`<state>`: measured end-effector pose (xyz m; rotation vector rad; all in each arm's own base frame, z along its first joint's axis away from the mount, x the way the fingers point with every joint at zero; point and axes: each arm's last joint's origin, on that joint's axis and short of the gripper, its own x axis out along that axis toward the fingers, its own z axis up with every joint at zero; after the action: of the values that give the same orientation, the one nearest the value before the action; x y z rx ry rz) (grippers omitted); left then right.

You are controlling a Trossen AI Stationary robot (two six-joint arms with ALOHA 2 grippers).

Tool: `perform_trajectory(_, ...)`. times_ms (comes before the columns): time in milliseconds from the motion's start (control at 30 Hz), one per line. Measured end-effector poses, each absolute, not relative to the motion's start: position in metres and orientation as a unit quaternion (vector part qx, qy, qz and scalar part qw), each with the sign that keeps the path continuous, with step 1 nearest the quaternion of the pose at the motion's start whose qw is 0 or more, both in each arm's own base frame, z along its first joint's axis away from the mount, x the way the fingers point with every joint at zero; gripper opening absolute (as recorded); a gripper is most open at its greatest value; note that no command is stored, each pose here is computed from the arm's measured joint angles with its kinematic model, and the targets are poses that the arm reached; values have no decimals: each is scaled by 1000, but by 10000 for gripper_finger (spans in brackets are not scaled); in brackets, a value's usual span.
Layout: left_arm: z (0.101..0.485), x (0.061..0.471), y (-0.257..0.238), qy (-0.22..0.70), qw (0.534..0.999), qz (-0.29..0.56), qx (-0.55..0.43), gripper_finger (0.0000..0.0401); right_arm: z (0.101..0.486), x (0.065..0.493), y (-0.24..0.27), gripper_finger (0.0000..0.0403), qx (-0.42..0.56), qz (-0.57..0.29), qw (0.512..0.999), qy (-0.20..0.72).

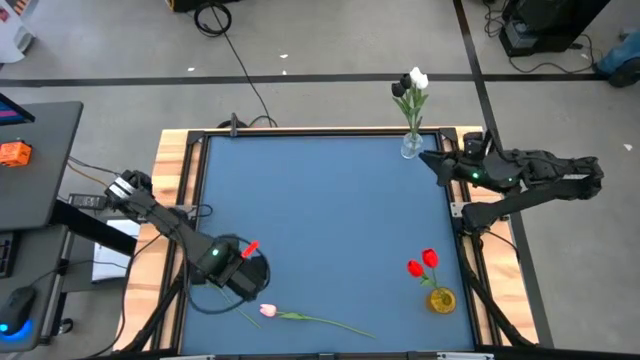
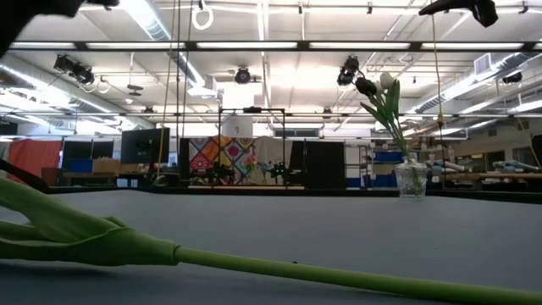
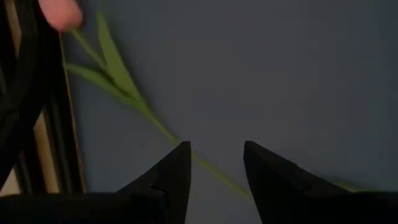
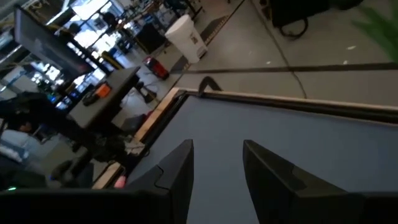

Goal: Sort flowers into vase by color
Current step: Put the left pink tulip into the yellow vase

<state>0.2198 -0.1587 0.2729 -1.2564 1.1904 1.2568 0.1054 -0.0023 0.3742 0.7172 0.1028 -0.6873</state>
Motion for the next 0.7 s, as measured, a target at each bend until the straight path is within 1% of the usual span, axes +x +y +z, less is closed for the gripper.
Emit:
perform_trajectory(167,239,209,-175,531,455,484,-526,153,372,114,0,146,348,-313,881,68)
perform_trajectory(300,219,199,-176,548,440,465,-538,153,370,120,2,146,349,-310,881,79)
perform_trajectory(500,185,172,-156,559,423,446,-557,153,369,124,3,146,361,-300,879,87)
perform_trajectory(700,167,149,-135,565,407,439,-568,153,369,125,4,146,379,-291,874,90)
